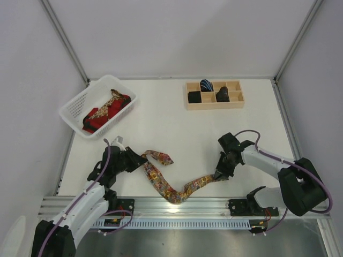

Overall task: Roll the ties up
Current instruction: Flatten the tie

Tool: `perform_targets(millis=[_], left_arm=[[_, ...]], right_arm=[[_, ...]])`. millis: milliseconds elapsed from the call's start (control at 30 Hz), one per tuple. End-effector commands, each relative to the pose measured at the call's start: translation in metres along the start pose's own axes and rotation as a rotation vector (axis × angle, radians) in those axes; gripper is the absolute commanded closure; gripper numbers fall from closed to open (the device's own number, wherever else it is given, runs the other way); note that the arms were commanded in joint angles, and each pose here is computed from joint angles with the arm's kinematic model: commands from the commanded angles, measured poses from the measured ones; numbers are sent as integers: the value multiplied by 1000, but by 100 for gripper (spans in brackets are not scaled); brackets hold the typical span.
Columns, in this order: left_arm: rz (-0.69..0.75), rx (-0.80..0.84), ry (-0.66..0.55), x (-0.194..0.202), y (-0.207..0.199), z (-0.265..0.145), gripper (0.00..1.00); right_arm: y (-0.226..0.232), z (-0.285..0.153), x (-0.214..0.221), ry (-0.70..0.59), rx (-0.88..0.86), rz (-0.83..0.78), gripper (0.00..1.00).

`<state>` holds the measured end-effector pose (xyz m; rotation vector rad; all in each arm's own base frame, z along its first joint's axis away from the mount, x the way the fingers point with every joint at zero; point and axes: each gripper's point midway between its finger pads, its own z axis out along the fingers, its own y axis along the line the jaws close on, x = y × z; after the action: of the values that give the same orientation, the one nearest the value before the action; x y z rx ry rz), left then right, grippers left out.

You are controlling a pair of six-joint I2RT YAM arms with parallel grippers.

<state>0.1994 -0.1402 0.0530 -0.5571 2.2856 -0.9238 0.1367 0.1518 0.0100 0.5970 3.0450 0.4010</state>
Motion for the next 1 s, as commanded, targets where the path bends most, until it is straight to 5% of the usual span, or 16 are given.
perform_targets(millis=[0,67,100,200,367,600,800,900,967], left_arm=[[20,-43,22,3,7,-1,66],[44,-132,63,6,20,-2,54],[105,-140,48,-5,13,-4,32],[154,-154,71,-15,0,-8,5],[226,-125,-38,-60,-51,-29,0],[339,-96,-40,-83,-88,-37,0],[463,-119,31,-73,-99,-13,0],[662,-183,81,-50,-110,3,0],[755,-236,133,-43,-114,7,0]], right_arm=[[-32,23,-26,-72,151,147,83],[-38,26,-27,-30,186,232,83],[-41,29,-27,13,206,283,83],[-44,31,-32,97,217,388,84],[-23,15,-49,97,165,393,92],[-49,-25,-144,-252,273,387,90],[-50,-71,-239,-482,386,156,85],[-25,-100,-263,-543,314,62,71],[-14,-115,-262,-554,270,26,48]])
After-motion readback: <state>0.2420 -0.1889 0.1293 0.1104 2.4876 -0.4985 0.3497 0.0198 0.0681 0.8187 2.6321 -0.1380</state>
